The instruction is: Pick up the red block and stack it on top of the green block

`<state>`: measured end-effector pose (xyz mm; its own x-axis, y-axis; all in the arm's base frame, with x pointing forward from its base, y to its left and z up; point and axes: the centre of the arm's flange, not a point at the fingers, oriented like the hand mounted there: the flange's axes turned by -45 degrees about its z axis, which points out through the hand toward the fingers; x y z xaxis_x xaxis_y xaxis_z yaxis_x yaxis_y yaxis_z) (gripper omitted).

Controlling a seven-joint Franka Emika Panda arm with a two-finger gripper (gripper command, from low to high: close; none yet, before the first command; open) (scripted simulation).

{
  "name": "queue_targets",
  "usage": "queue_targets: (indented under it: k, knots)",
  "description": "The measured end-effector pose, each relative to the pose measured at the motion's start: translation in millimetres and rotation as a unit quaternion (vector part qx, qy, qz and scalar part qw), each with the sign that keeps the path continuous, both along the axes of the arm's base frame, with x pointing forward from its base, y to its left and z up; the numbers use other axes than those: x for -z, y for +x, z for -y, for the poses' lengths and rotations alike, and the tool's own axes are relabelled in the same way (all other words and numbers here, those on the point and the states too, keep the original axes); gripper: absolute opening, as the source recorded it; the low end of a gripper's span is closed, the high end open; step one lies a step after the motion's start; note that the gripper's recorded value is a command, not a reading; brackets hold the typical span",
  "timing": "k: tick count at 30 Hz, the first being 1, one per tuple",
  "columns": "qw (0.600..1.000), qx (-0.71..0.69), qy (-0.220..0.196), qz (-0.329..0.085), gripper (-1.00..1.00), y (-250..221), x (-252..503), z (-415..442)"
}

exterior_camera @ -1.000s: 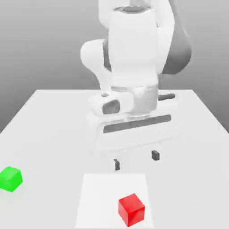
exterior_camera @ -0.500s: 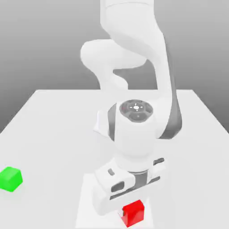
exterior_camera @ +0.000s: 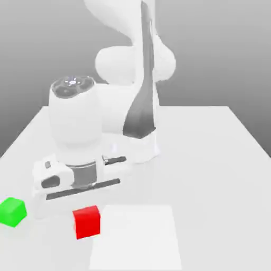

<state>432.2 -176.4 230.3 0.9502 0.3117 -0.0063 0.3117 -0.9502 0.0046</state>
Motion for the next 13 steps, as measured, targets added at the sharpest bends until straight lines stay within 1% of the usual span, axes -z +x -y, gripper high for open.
queue_targets:
  k: [2,5,9,10,13]
  knots:
    - [1.000,0.022,0.001,0.000,-1.00,-24.8,-5.2,50.7]
    - [0.998,0.060,0.003,0.002,-1.00,-77.2,-7.9,129.6]
    - [0.998,0.069,0.003,0.003,-1.00,-93.5,33.2,151.4]
    - [0.998,0.070,0.004,0.002,1.00,-94.9,43.3,151.8]
    - [0.998,0.070,0.004,0.002,1.00,-94.9,43.3,151.8]
